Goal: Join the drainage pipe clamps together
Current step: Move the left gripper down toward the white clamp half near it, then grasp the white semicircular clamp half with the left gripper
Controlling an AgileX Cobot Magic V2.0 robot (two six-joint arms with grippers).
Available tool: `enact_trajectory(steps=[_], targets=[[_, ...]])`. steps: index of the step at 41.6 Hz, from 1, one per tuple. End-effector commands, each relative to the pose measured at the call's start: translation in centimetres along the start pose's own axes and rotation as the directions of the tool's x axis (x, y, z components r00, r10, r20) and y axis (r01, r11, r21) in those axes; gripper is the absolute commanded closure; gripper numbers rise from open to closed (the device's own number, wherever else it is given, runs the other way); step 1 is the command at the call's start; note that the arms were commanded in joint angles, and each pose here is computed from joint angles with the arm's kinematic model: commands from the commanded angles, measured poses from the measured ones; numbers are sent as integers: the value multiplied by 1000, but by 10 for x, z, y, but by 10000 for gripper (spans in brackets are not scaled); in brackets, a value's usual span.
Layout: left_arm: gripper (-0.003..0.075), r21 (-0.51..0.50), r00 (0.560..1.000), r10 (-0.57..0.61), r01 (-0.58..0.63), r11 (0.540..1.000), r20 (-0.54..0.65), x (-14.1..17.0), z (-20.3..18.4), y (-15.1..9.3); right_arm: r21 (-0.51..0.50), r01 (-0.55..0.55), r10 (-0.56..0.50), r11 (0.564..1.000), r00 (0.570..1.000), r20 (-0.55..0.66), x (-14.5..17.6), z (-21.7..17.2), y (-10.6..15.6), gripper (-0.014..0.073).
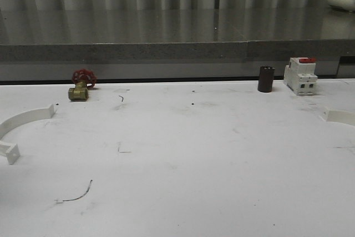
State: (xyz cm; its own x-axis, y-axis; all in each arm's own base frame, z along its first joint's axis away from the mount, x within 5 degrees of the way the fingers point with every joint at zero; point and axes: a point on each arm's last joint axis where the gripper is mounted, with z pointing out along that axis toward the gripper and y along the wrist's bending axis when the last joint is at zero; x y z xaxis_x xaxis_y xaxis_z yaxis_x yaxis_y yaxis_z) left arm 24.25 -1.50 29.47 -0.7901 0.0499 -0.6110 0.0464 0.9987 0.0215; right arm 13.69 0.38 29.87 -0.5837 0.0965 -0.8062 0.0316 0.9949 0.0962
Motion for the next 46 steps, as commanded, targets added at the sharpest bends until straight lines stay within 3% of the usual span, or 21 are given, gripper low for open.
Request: enact_trajectory(steps=[1,8,19,33,46], targets=[[281,9,1000,-3,3,1000,20,-21,15,-3,-2,3,-3,1000,996,91,-15,-5,1,175],[281,8,996,2,-1,1000,-90,-27,62,-5,-2,3,-3,1000,996,91,-15,-5,1,175],[281,14,990,8,-6,1000,-141,-20,131,-8,-2,3,-3,1000,996,91,-15,-5,1,175],[286,19,987,0,3,1000,-159,-25,164,-10,-2,3,-3,1000,996,91,-15,-5,1,175],[535,20,991,-2,5,1000,-134,-30,165,-11,-2,3,-3,1000,996,91,-15,-5,1,175]])
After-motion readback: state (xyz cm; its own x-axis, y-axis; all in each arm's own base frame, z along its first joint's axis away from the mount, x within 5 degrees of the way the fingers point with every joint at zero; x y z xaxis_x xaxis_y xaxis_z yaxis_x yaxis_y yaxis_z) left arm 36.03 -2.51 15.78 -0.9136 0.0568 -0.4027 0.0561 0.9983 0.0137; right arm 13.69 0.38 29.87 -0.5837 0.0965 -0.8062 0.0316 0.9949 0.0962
